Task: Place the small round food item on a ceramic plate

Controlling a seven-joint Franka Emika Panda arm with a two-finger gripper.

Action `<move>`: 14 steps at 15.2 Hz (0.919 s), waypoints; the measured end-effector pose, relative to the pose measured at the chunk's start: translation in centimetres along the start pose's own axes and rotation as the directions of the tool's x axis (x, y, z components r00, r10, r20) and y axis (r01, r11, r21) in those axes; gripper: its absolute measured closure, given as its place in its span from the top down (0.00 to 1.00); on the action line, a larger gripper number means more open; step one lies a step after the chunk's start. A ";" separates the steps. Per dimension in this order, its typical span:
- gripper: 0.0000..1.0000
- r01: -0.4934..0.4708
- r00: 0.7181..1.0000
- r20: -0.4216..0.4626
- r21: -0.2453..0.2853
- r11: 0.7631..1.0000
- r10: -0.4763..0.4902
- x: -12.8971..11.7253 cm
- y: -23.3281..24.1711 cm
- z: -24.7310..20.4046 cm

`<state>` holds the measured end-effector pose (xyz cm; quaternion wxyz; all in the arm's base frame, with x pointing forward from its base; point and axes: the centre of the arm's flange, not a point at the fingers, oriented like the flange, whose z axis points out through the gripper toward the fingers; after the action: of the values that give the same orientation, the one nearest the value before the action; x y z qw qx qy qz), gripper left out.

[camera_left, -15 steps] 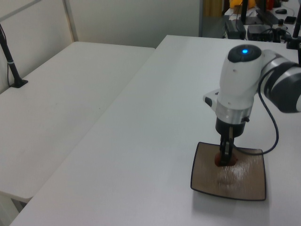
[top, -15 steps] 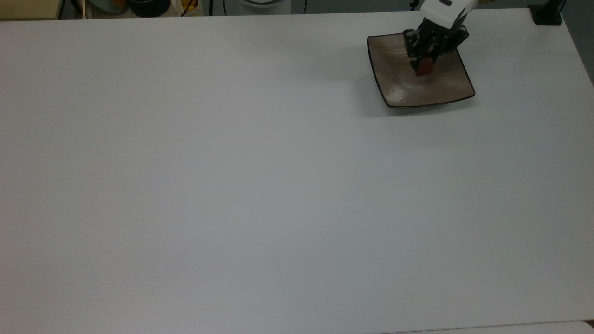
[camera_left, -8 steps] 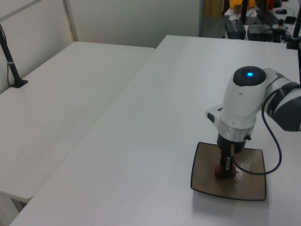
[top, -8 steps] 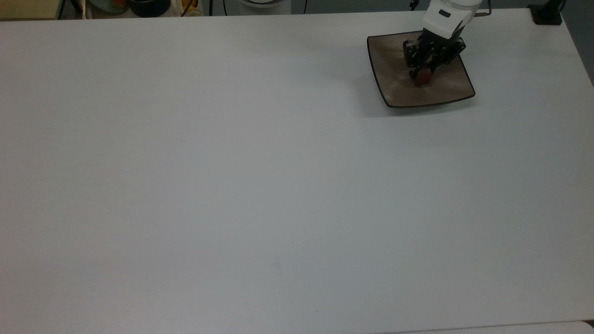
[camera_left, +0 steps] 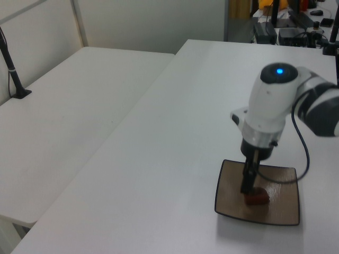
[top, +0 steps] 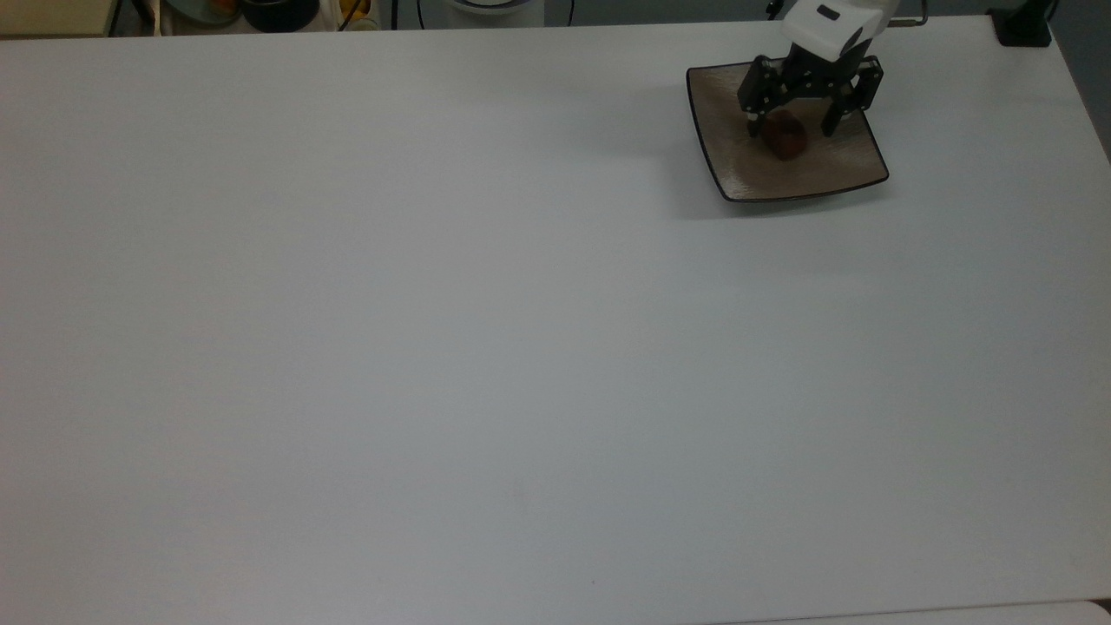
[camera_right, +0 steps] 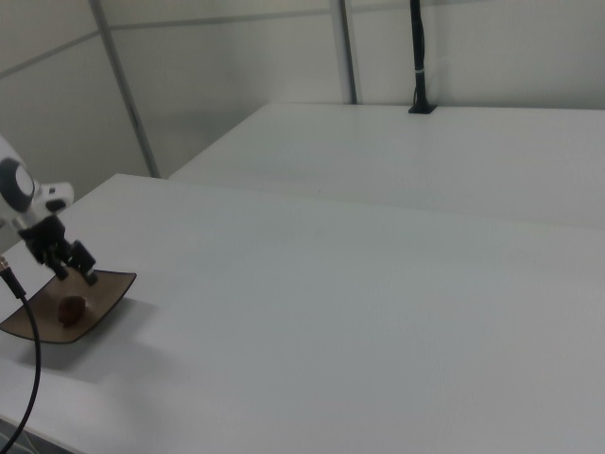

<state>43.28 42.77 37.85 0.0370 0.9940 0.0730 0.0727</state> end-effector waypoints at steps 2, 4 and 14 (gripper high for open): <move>1.00 -0.069 0.998 -0.013 -0.019 0.997 0.069 2.0 3.0 -4.0; 1.00 -0.183 0.983 -0.008 -0.014 0.983 0.183 3.9 7.5 -9.3; 1.00 -0.428 0.903 0.082 0.081 0.900 0.422 6.8 32.9 -23.9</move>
<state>50.93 12.80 65.14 -0.0257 0.9884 -0.1432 0.0444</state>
